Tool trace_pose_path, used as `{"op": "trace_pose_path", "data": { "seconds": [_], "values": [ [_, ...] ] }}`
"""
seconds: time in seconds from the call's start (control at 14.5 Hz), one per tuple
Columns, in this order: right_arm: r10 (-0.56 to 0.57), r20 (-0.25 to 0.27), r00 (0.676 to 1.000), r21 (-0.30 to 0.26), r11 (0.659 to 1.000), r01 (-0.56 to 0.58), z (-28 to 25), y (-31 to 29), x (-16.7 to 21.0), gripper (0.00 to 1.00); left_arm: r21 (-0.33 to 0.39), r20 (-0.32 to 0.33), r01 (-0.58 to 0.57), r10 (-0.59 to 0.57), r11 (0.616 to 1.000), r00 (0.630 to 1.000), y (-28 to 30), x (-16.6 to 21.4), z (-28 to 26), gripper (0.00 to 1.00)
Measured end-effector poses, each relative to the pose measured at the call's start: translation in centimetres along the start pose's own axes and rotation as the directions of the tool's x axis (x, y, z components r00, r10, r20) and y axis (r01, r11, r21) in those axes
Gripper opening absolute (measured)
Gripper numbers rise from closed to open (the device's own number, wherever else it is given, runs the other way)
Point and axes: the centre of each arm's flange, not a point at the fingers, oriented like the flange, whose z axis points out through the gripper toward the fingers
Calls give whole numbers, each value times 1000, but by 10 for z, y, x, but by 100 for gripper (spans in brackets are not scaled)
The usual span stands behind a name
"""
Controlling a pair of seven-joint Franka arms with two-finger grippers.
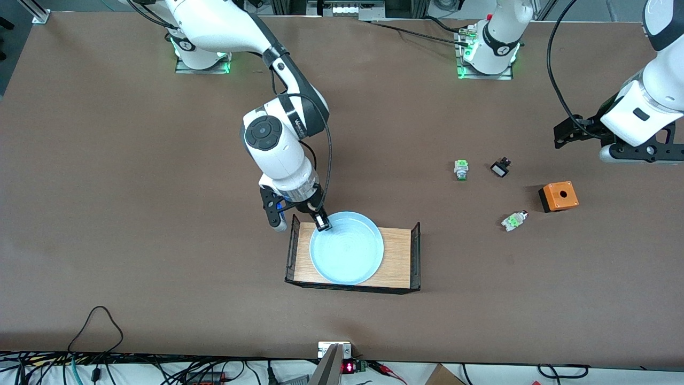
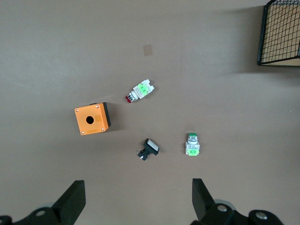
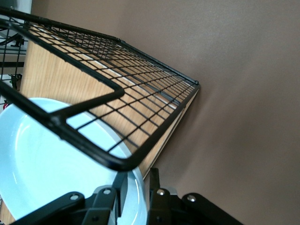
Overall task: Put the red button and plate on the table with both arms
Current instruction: 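Close the right gripper on the blue plate rim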
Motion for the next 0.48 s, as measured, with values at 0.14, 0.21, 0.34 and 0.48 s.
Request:
{"op": "trace_pose_path", "data": {
  "seconds": [0.14, 0.21, 0.34, 0.48],
  "values": [
    [-2, 1, 1000, 0, 1000, 2, 0, 0, -2, 19, 0, 0, 0, 0, 1000, 1000, 0, 0, 0, 100],
    [-3, 1, 1000, 0, 1000, 3, 0, 1, -3, 19, 0, 0, -1, 1, 1000, 1000, 1, 0, 0, 100],
    [-5, 2, 1000, -1, 1000, 5, 0, 1, -4, 16, 0, 0, -1, 1, 1000, 1000, 1, 0, 0, 100],
    [-7, 4, 1000, -2, 1000, 7, 0, 1, -6, 13, 0, 0, -1, 1, 1000, 1000, 1, 0, 0, 100]
  ]
}}
